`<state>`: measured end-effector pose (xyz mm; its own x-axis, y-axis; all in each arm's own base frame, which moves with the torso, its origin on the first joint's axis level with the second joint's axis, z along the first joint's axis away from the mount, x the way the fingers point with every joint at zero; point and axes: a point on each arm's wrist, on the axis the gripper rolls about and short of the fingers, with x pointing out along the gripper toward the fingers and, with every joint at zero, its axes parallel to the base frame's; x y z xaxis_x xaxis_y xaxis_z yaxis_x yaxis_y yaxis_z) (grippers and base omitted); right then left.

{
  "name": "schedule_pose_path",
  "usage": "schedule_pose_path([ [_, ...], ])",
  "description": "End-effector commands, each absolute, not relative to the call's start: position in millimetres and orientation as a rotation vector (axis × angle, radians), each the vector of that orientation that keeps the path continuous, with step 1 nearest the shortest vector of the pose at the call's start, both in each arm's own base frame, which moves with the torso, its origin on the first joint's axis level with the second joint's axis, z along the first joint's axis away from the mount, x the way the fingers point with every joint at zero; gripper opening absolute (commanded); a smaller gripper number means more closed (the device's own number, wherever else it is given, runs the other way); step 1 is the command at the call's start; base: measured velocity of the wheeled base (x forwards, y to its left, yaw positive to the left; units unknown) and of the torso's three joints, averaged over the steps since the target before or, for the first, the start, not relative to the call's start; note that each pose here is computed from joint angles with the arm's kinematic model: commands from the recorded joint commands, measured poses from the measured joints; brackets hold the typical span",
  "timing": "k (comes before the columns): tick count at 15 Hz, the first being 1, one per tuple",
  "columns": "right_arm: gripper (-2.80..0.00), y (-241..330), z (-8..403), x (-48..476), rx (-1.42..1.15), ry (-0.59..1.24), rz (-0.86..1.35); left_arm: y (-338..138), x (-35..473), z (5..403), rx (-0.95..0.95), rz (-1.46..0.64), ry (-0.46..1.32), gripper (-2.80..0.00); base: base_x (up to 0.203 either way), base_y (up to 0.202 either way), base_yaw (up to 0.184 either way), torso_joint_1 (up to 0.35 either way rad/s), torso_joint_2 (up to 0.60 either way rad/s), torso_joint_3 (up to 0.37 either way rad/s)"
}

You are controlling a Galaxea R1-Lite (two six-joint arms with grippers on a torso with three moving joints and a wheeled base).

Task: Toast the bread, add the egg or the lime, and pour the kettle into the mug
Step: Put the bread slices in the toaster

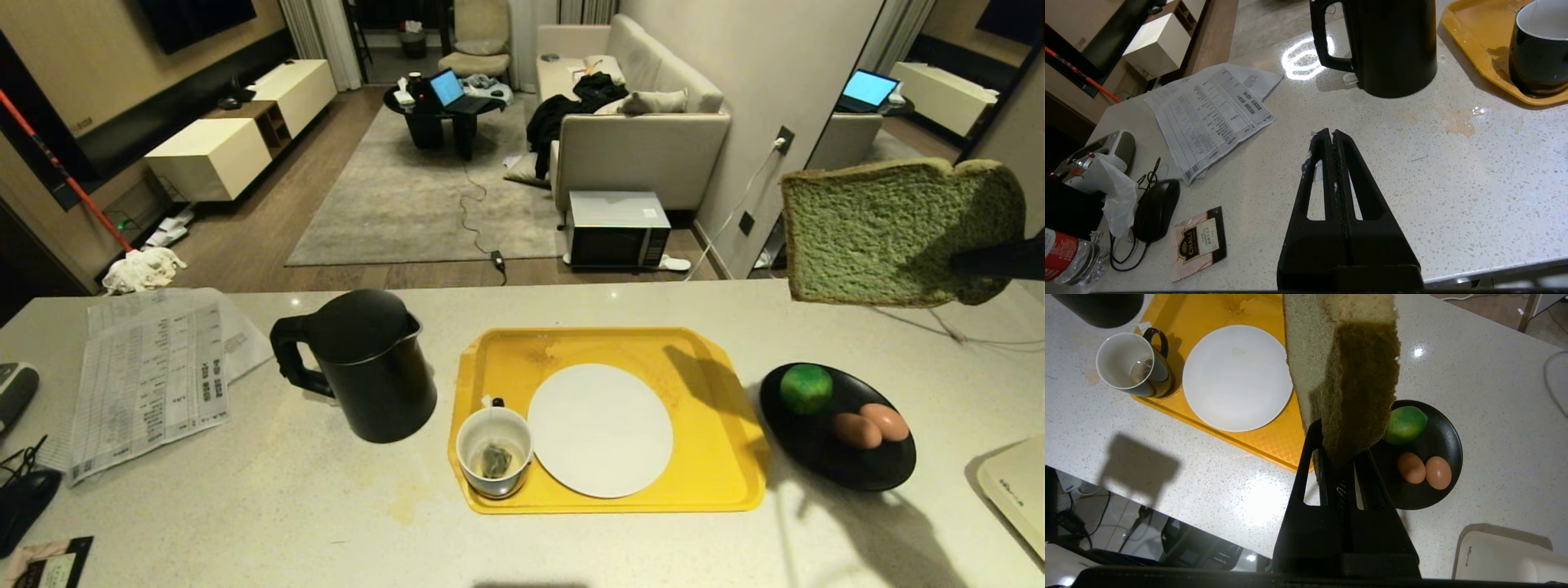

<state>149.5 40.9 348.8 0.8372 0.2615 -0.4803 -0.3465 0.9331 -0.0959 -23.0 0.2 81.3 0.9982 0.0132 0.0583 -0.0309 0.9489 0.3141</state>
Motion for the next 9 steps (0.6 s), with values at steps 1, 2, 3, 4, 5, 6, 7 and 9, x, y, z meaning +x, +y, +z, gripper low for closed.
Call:
schedule_pose_path([
  [1, -2.80, 41.2, 348.6, 150.4, -0.184, 0.485, 0.324, 0.2, -23.1, 81.4, 0.322, 0.023, -0.057, -2.80, 0.000, 0.000, 0.000, 0.101, -0.17, -0.075],
  [2, -2.80, 41.3, 349.2, 150.7, -0.184, 0.483, 0.324, 0.2, -23.1, 81.6, 0.322, 0.024, -0.059, -2.80, 0.000, 0.000, 0.000, 0.066, -0.12, -0.056],
  [3, -2.80, 41.4, 349.6, 151.1, -0.185, 0.482, 0.324, 0.2, -23.1, 81.4, 0.322, 0.023, -0.057, -2.80, 0.000, 0.000, 0.000, 0.090, -0.15, -0.067],
  [4, -2.80, 41.5, 349.6, 151.7, -0.184, 0.483, 0.324, 0.2, -23.1, 81.4, 0.322, 0.023, -0.057, -2.80, 0.000, 0.000, 0.000, 0.088, -0.16, -0.073],
  [5, -2.80, 41.6, 349.5, 152.0, -0.185, 0.484, 0.322, 0.2, -23.1, 81.4, 0.322, 0.023, -0.057, -2.80, 0.000, 0.000, 0.000, 0.074, -0.11, -0.059],
  [6, -2.80, 41.4, 348.9, 152.6, -0.189, 0.487, 0.308, 0.2, -23.1, 81.4, 0.322, 0.023, -0.057, -2.80, 0.000, 0.000, 0.000, 0.000, 0.00, 0.000],
  [7, -2.80, 41.1, 348.1, 153.0, -0.193, 0.491, 0.293, 0.2, -23.1, 81.5, 0.322, 0.023, -0.057, -2.80, 0.000, 0.000, 0.000, 0.000, 0.00, 0.000],
  [9, -2.80, 41.2, 347.2, 154.2, -0.197, 0.495, 0.284, 0.2, -23.1, 81.5, 0.322, 0.023, -0.058, -2.80, 0.000, 0.000, 0.000, 0.000, 0.00, 0.000],
])
